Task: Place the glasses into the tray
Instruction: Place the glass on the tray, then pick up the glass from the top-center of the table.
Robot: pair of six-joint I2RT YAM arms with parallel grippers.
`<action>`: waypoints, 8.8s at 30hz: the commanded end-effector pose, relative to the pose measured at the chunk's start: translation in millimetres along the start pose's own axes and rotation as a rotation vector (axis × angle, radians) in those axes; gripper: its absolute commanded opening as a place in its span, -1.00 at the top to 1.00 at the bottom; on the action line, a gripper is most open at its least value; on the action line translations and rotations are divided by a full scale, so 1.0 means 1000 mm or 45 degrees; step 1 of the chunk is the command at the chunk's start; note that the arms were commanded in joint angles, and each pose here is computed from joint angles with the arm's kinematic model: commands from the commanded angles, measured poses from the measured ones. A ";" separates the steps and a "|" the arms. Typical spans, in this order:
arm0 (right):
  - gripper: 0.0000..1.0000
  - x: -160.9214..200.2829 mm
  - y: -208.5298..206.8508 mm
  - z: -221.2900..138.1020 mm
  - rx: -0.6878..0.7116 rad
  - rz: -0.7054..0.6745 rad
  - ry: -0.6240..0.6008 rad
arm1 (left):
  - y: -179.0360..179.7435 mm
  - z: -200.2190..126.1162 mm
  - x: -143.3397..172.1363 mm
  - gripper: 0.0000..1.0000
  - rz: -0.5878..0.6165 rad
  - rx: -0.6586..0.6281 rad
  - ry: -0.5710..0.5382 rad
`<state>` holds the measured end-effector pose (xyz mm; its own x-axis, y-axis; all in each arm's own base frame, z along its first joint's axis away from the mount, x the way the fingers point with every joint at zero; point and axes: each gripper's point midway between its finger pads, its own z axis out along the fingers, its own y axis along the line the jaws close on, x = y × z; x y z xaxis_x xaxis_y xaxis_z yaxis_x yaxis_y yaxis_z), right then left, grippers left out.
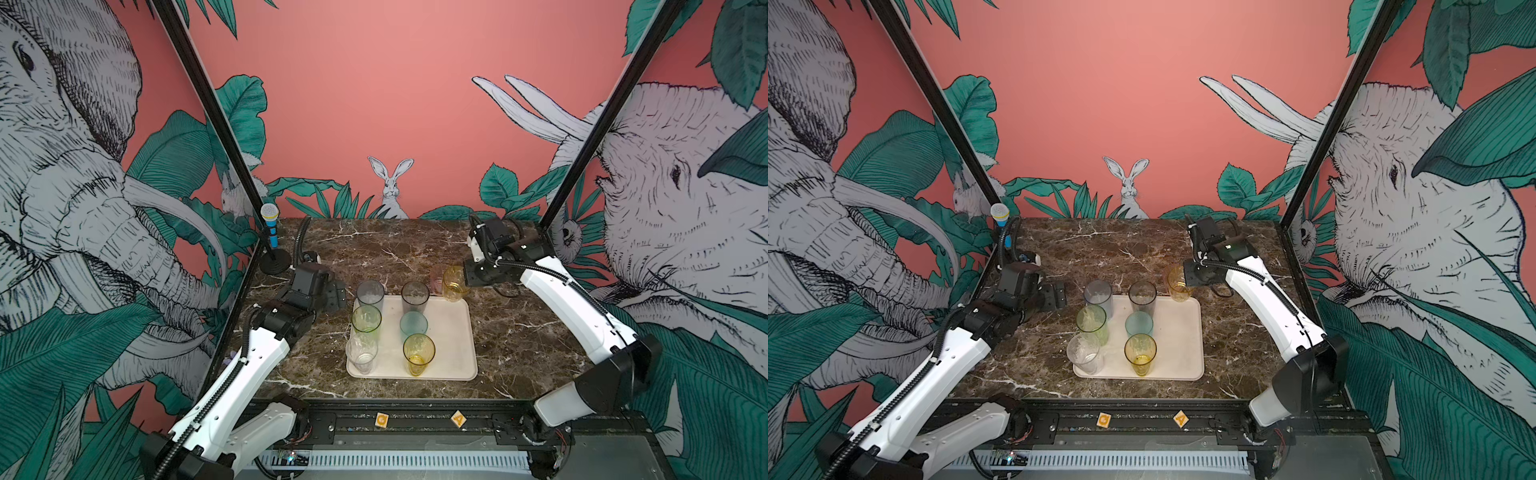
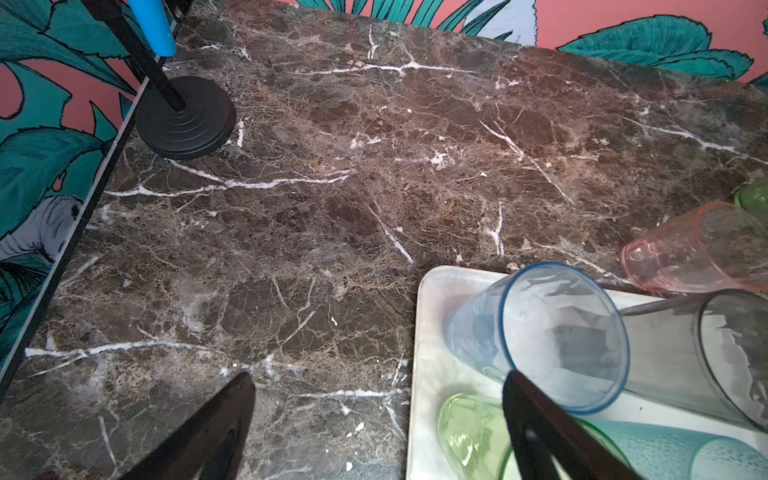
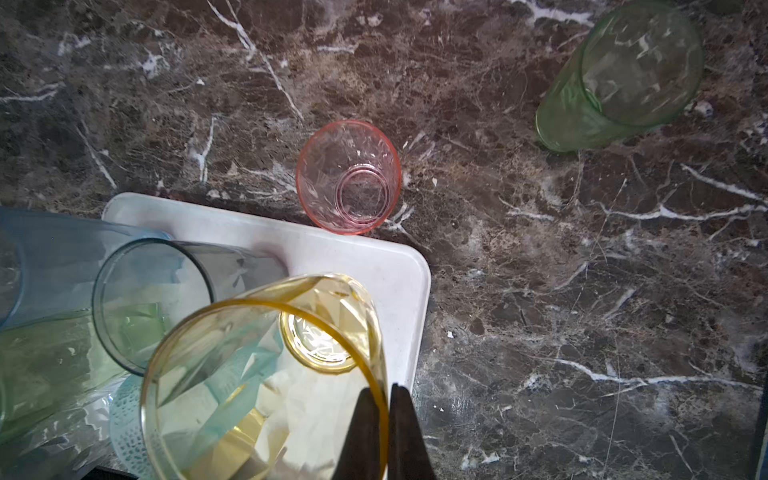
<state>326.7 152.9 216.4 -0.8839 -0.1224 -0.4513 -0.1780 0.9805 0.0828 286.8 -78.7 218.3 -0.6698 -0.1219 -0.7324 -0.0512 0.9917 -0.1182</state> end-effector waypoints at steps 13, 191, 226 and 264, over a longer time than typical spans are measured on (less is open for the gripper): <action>1.00 0.025 -0.001 0.042 -0.030 0.042 -0.044 | 0.000 0.003 0.001 -0.87 -0.021 -0.004 0.020; 0.47 -0.044 -0.015 0.149 0.047 0.075 0.068 | 0.000 0.016 0.021 -0.88 -0.013 -0.008 0.109; 1.00 -0.059 -0.017 0.123 0.066 0.058 0.041 | 0.000 0.016 0.022 -0.88 -0.018 -0.003 0.111; 0.99 -0.022 -0.032 -0.052 0.051 0.031 -0.139 | -0.009 0.013 0.018 -0.88 -0.085 0.062 0.090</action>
<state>344.0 121.6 265.5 -0.8305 -0.0901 -0.5496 -0.1401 0.9889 0.0496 286.3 -91.8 194.8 -0.7280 -0.1536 -0.6682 -0.0487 0.9837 -0.1731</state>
